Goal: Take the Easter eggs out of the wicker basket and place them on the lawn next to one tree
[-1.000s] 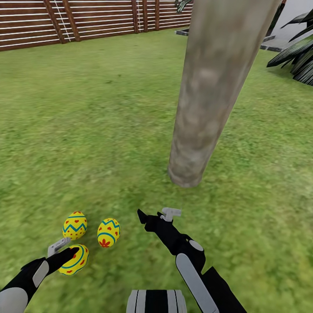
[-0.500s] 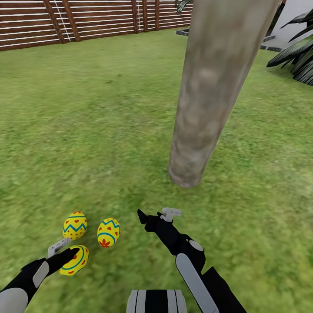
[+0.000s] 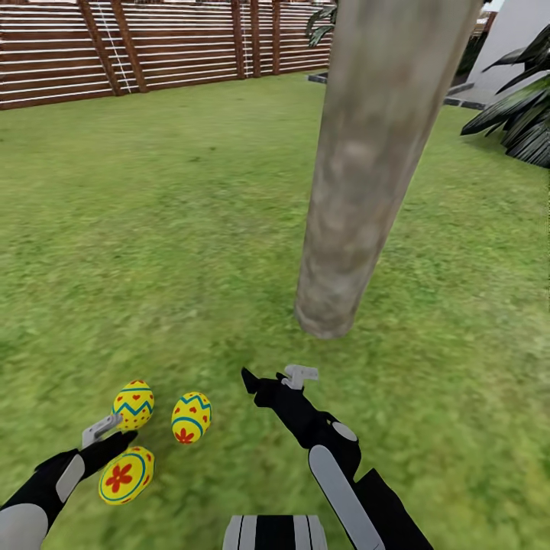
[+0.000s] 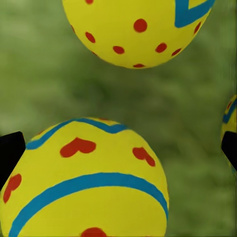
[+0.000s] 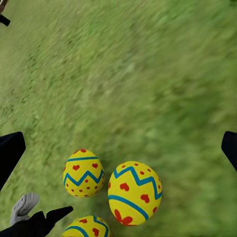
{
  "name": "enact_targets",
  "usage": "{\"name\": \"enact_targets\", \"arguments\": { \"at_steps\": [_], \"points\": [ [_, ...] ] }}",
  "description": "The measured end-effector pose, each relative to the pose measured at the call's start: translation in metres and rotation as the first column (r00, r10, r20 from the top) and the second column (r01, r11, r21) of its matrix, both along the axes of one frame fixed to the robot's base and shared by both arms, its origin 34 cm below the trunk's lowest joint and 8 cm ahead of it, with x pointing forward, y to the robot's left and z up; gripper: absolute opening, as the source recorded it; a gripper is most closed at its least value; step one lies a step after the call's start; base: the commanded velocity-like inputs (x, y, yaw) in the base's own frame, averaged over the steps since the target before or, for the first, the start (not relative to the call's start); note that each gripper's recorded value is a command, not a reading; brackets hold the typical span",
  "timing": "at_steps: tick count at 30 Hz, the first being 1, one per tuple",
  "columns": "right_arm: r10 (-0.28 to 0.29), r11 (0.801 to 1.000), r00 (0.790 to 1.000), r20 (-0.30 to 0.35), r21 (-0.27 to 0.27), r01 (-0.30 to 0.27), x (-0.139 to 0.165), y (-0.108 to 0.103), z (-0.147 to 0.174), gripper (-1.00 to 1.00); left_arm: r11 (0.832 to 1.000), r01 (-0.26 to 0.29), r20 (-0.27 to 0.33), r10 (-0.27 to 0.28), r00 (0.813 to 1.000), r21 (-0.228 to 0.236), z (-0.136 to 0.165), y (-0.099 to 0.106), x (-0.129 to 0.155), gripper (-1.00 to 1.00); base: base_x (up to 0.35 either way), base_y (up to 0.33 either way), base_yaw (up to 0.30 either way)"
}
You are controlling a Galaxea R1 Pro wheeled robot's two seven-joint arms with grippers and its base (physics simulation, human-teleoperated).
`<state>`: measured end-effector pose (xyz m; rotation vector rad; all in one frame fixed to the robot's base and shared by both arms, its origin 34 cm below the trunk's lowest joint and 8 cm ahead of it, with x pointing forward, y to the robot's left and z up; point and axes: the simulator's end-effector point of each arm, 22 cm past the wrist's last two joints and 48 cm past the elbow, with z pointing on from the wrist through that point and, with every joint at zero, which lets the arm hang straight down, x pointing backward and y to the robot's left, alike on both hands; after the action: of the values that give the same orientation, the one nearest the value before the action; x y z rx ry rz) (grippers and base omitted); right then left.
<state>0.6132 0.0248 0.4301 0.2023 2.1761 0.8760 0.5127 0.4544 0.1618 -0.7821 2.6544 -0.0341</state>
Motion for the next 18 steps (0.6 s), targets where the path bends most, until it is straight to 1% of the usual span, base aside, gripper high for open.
{"name": "enact_targets", "arguments": {
  "at_steps": [2,6,13,18],
  "points": [
    [0.0,1.0,1.0,0.008,0.0,0.0,0.001,0.0,0.005,1.0,1.0,-0.001,0.005,0.001,1.0,-0.003,0.004,0.0,0.002,1.0,-0.009,0.0,0.0],
    [0.0,1.0,1.0,0.024,0.0,0.0,0.002,0.0,0.013,1.0,1.0,-0.001,0.015,0.002,1.0,-0.009,0.011,-0.001,0.007,1.0,-0.171,0.0,0.0],
    [0.0,1.0,0.999,0.053,0.0,0.0,0.003,0.0,0.03,1.0,1.0,-0.001,0.039,0.002,0.999,-0.013,0.025,-0.002,0.016,1.0,-0.029,0.0,0.0],
    [0.0,1.0,0.997,0.073,0.0,0.0,0.004,0.0,0.041,1.0,1.0,0.0,0.051,0.001,0.999,-0.022,0.036,-0.003,0.023,1.0,-0.248,0.047,0.0]
  ]
}}
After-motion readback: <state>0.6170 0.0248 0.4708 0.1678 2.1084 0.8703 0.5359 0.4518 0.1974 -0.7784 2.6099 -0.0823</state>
